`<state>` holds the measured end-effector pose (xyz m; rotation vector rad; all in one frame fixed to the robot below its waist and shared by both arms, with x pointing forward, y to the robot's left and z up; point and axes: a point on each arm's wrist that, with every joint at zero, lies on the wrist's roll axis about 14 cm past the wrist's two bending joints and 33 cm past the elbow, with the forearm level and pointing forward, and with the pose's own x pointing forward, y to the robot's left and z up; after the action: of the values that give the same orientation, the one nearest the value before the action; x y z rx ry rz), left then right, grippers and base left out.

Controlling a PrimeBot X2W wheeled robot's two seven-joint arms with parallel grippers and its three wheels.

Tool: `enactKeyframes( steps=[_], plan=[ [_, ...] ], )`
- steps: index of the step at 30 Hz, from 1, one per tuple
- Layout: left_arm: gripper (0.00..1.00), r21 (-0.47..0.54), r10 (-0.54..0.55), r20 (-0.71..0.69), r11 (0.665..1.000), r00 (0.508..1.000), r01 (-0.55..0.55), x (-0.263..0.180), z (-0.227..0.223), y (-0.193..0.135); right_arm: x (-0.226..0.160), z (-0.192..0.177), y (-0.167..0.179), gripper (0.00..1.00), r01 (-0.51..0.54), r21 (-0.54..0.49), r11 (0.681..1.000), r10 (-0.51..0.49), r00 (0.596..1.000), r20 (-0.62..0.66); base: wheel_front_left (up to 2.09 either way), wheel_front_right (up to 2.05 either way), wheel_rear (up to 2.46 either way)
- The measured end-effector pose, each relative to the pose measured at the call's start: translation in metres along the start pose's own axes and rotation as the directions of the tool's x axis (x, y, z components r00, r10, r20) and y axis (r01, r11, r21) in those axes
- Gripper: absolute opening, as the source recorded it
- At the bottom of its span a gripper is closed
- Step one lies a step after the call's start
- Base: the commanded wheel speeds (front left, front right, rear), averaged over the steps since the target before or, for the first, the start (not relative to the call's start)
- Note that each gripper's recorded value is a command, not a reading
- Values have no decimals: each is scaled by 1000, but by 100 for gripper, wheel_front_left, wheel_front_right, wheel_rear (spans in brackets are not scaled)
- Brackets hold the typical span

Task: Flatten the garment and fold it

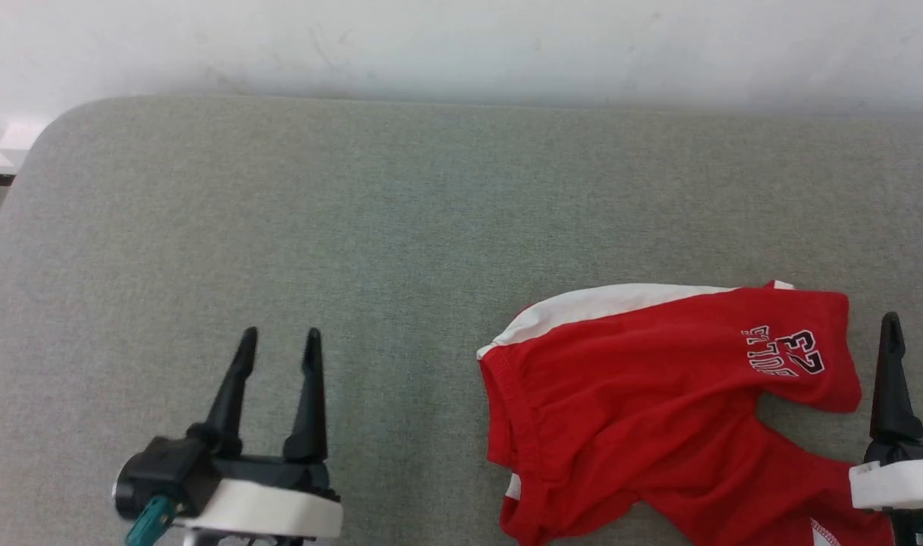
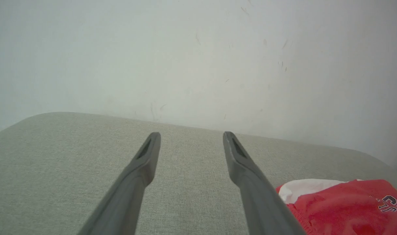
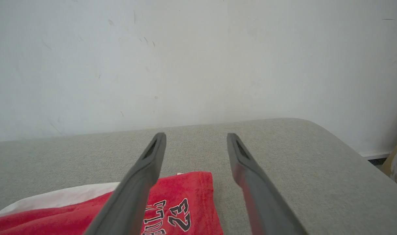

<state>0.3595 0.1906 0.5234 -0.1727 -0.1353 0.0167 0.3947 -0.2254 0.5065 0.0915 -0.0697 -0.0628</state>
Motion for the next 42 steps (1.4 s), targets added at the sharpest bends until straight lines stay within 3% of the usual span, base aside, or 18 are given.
enactKeyframes(
  steps=[5,9,18,24,32,38,39,40,41,42],
  plan=[
    [100,-41,-106,-72,994,992,103,19,-8,-29,0,2,-6,100,17,-12,1000,-17,1000,6,0,0,0],
    [100,-90,-201,-212,979,956,185,32,-29,-55,4,-1,-6,100,18,-13,1000,-18,1000,0,0,0,0],
    [100,-209,-336,-487,941,806,266,35,-86,-95,9,-18,-7,100,22,-12,1000,-22,998,-53,0,0,0],
    [100,-252,-369,-605,929,706,270,28,-115,-105,9,-27,-13,100,39,-17,999,-41,996,-81,0,0,0],
    [100,-288,-397,-671,918,626,273,21,-133,-116,9,-33,-19,100,60,-20,998,-61,993,-98,0,0,0],
    [100,-282,-384,-702,923,600,260,22,-145,-116,8,-40,-23,100,70,-19,997,-71,991,-116,0,0,0],
    [79,-283,-386,-706,923,594,263,21,-146,-117,9,-41,-23,100,71,-18,997,-73,990,-117,0,0,0],
    [30,-284,-389,-709,921,588,266,22,-148,-118,10,-41,-23,100,72,-17,997,-73,990,-117,0,0,0],
    [0,-287,-393,-709,919,585,269,22,-148,-120,11,-41,-23,100,73,-17,997,-74,991,-115,0,0,0],
    [0,-291,-397,-710,917,581,272,22,-149,-121,11,-41,-23,100,74,-17,997,-75,991,-113,0,0,0]
  ],
)
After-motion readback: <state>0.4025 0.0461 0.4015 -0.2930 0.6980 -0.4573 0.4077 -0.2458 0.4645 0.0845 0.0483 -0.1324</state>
